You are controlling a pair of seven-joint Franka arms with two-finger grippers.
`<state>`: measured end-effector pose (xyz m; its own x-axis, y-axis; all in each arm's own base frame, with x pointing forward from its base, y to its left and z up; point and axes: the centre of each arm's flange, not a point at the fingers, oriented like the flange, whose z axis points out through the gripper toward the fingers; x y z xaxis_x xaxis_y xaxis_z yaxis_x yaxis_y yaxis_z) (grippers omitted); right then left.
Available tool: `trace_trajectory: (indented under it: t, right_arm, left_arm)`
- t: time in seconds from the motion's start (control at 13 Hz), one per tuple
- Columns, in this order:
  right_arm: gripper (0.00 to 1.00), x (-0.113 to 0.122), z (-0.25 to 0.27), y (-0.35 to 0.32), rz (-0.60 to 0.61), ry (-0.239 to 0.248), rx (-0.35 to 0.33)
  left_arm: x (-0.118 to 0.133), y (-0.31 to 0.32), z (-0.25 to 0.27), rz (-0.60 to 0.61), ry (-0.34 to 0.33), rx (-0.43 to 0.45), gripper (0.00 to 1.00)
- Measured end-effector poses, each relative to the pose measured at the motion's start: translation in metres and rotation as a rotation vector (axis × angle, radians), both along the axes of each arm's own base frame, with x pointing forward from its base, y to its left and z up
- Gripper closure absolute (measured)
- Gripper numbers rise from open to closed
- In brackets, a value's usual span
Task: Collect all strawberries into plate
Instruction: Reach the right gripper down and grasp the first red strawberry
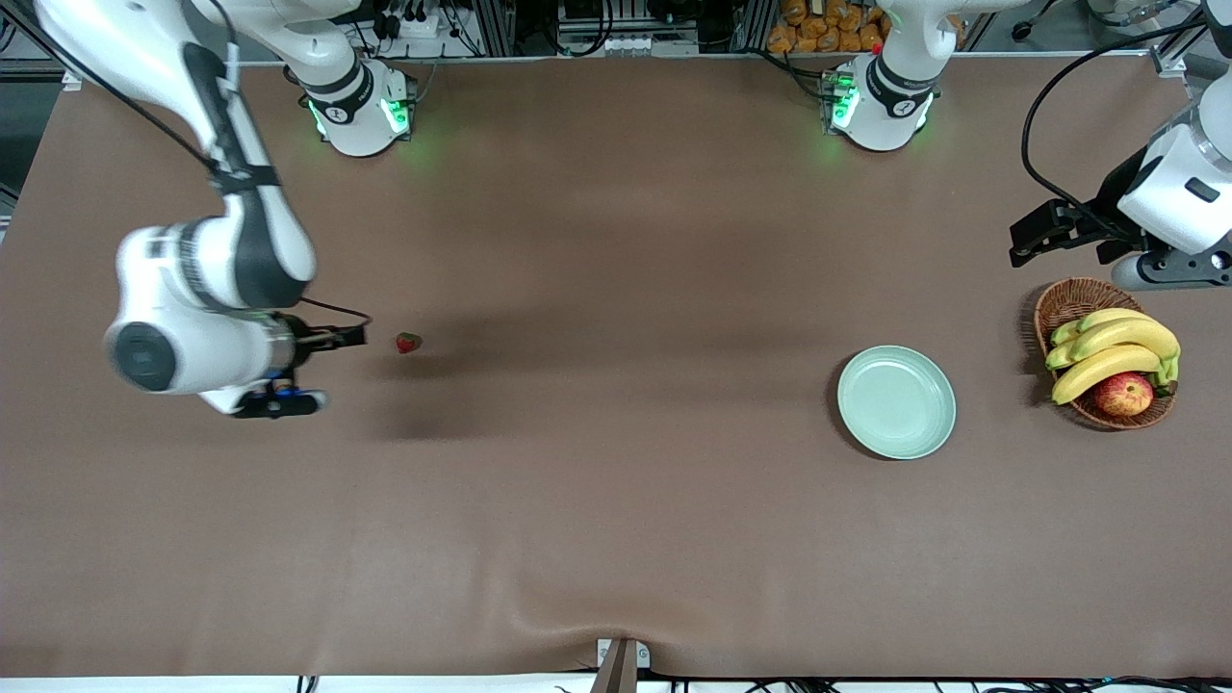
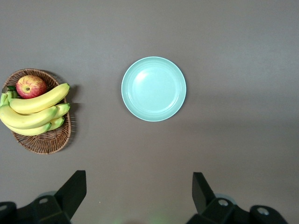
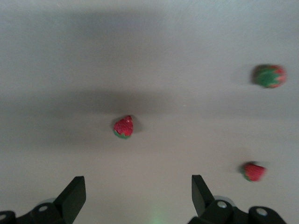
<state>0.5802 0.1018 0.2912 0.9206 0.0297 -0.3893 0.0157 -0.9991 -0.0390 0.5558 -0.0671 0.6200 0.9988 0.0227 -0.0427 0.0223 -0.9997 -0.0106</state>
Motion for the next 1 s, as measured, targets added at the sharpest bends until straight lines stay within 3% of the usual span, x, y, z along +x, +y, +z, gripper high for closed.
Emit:
trace_trajectory:
  t: [0.31,0.61,1.0]
  right_arm:
    - [0.00,-0.035,-0.074,0.025,-0.076,-0.020,-0.025]
    - [0.00,-0.039,-0.116,0.019,-0.110,-0.012,-0.035]
    - [0.00,-0.040,-0.124,0.019,-0.124,-0.002,-0.030]
  left_arm:
    - [0.000,0.000,-0.006,0.001,0.012,0.001,0.00]
    - [0.002,0.000,-0.008,0.000,-0.002,0.000,0.00]
    - [0.004,-0.002,-0.017,-0.002,-0.004,-0.001,0.00]
